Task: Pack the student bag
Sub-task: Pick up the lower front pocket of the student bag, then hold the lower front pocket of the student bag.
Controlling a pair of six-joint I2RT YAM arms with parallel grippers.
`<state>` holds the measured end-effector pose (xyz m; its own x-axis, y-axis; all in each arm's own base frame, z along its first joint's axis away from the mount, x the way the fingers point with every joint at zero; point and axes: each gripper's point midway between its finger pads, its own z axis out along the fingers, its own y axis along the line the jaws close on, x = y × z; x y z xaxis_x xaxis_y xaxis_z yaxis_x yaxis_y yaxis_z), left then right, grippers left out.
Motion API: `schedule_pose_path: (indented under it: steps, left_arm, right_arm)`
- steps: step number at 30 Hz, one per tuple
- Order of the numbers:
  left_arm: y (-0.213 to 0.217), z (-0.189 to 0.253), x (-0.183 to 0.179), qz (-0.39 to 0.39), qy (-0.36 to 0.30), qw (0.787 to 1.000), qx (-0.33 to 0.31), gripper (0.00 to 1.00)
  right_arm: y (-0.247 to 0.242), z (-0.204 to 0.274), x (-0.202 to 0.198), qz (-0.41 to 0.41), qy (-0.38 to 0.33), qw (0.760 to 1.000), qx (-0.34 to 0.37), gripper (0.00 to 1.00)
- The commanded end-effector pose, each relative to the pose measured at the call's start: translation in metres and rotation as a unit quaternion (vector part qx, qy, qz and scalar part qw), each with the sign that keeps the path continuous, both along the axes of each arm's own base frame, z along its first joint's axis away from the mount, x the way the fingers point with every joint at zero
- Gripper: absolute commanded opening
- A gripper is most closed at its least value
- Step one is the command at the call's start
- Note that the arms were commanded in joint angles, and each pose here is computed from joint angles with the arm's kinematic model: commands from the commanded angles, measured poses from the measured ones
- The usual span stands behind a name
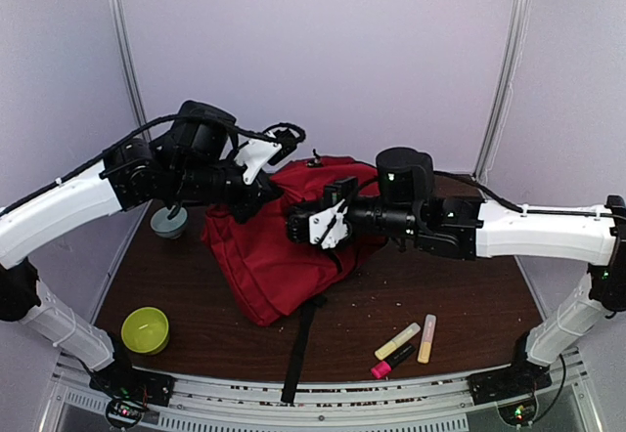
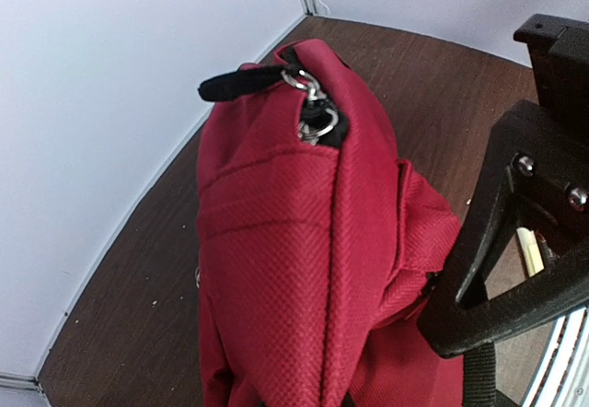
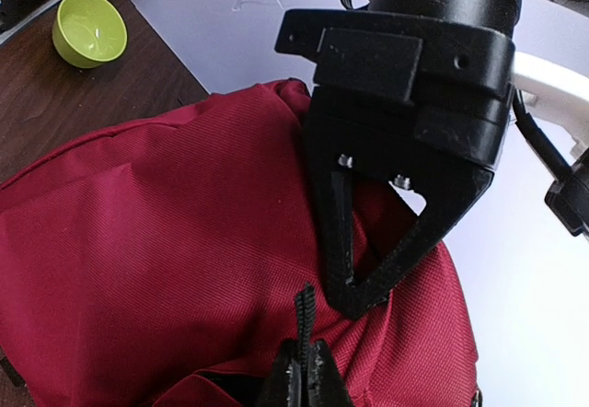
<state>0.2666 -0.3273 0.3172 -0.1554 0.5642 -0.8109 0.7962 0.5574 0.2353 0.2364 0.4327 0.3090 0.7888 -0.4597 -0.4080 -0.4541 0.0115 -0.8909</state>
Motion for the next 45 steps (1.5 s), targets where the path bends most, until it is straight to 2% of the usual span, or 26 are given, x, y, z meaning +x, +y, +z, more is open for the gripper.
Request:
schedule_pose_path:
  steps: [1,4,8,11,13,16,20,21,23,25,28,30,35,40,43,45]
  left_arm:
    - [0.045,0.114,0.026,0.082,-0.115,0.981,-0.134,0.0]
    - [0.039,0.111,0.02,0.058,-0.105,0.984,-0.134,0.0]
    - [0.01,0.09,-0.01,-0.057,-0.06,0.987,-0.134,0.0]
    - [-0.006,0.081,-0.031,-0.129,-0.033,0.981,-0.143,0.0]
    - [-0.01,0.078,-0.029,-0.133,-0.028,0.981,-0.14,0.0]
    - [-0.017,0.066,-0.025,-0.139,-0.012,0.983,-0.116,0.07]
    - [-0.026,0.053,-0.022,-0.149,0.008,0.983,-0.103,0.08]
    - [-0.028,0.051,-0.023,-0.154,0.013,0.983,-0.103,0.1]
    - [-0.032,0.049,-0.026,-0.166,0.02,0.981,-0.102,0.23]
    - [-0.036,0.048,-0.025,-0.173,0.02,0.98,-0.099,0.31]
    - [-0.041,0.046,-0.017,-0.167,0.018,0.982,-0.087,0.49]
    - [-0.045,0.041,-0.01,-0.162,0.024,0.984,-0.068,0.58]
    - [-0.055,0.013,-0.013,-0.185,0.089,0.978,-0.024,0.68]
    - [-0.06,0.01,-0.029,-0.221,0.093,0.971,-0.023,0.86]
    - [-0.059,0.002,-0.022,-0.203,0.087,0.975,-0.007,0.86]
    - [-0.056,-0.005,-0.006,-0.165,0.078,0.983,0.011,0.76]
  right_arm:
    - [-0.015,-0.05,-0.017,0.013,0.044,0.997,-0.07,0.0]
    - [-0.015,-0.045,-0.021,0.019,0.049,0.997,-0.06,0.0]
    - [-0.013,-0.015,-0.029,0.042,0.041,0.998,-0.014,0.0]
    - [-0.009,-0.007,-0.031,0.058,0.012,0.998,-0.01,0.0]
    - [-0.007,-0.011,-0.03,0.06,-0.004,0.998,-0.017,0.0]
    - [-0.004,-0.023,-0.028,0.067,-0.029,0.997,-0.035,0.0]
    - [-0.005,-0.035,-0.029,0.073,-0.038,0.995,-0.05,0.0]
    - [-0.006,-0.037,-0.031,0.075,-0.04,0.995,-0.054,0.0]
    - [-0.008,-0.041,-0.033,0.075,-0.049,0.994,-0.064,0.0]
    - [-0.01,-0.044,-0.034,0.075,-0.053,0.993,-0.068,0.0]
    - [-0.011,-0.045,-0.034,0.073,-0.056,0.993,-0.072,0.0]
    - [-0.011,-0.046,-0.033,0.071,-0.058,0.993,-0.074,0.0]
    - [-0.013,-0.044,-0.031,0.064,-0.065,0.993,-0.074,0.0]
    - [-0.014,-0.044,-0.029,0.059,-0.069,0.993,-0.076,0.0]
    - [-0.015,-0.047,-0.029,0.06,-0.069,0.993,-0.079,0.0]
    - [-0.016,-0.046,-0.029,0.059,-0.068,0.993,-0.079,0.0]
